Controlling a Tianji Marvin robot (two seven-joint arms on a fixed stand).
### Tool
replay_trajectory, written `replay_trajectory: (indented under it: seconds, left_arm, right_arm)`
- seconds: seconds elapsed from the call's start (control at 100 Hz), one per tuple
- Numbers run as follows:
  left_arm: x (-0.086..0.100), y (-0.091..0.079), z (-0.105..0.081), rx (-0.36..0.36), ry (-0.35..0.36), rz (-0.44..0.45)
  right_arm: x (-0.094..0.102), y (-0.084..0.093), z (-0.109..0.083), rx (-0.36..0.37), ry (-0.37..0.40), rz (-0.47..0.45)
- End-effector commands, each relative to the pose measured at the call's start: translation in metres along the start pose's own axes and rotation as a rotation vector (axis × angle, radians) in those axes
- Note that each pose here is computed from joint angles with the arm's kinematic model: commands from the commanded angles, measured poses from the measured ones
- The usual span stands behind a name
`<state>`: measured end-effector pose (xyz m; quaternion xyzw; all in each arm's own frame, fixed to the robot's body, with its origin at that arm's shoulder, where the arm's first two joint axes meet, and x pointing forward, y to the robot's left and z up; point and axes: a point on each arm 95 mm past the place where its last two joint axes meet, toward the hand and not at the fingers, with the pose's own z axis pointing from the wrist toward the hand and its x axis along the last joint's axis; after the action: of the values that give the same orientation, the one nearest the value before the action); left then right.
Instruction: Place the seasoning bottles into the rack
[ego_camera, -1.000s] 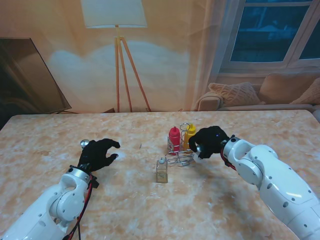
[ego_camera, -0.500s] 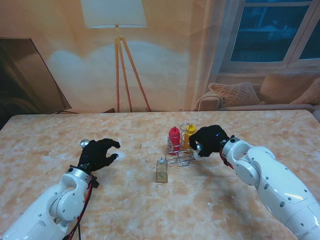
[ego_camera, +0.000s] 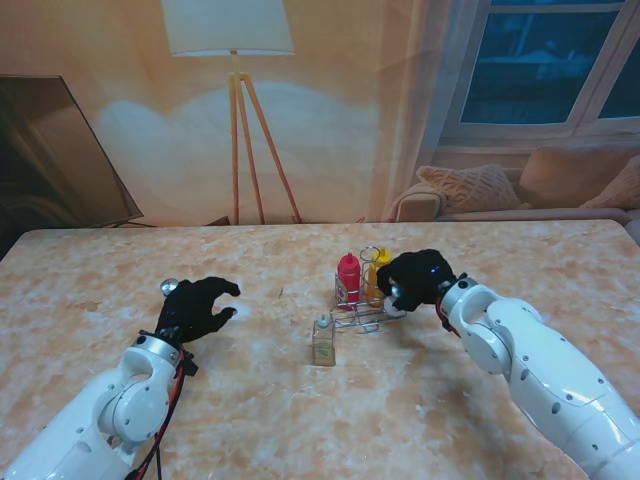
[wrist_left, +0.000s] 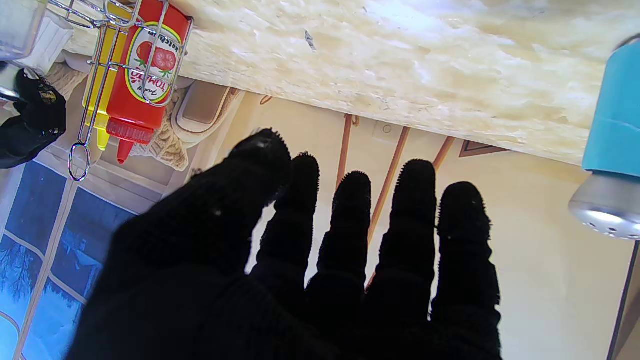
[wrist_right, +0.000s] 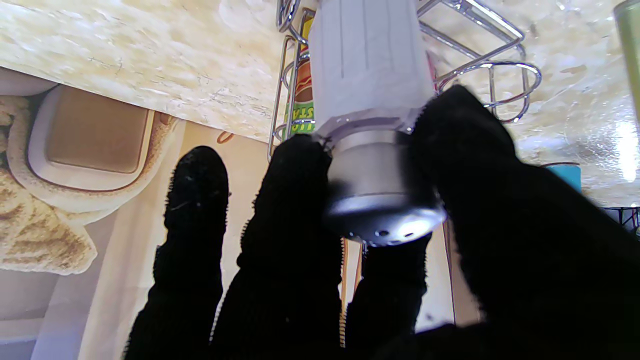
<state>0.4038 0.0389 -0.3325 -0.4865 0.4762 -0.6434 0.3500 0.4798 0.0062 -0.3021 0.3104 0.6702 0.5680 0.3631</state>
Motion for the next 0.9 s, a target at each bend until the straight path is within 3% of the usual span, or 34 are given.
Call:
replay_trajectory:
  seconds: [0.0, 0.89]
  left_arm:
    - [0.002, 0.001, 0.0, -0.012, 0.001, -0.003]
    - [0.001, 0.001, -0.001, -0.011, 0.002, -0.002]
  right_arm:
    - [0.005, -0.007, 0.001, 0.017, 0.002, 0.0]
    - [0.005, -0.017, 0.006, 0.031, -0.006, -0.008]
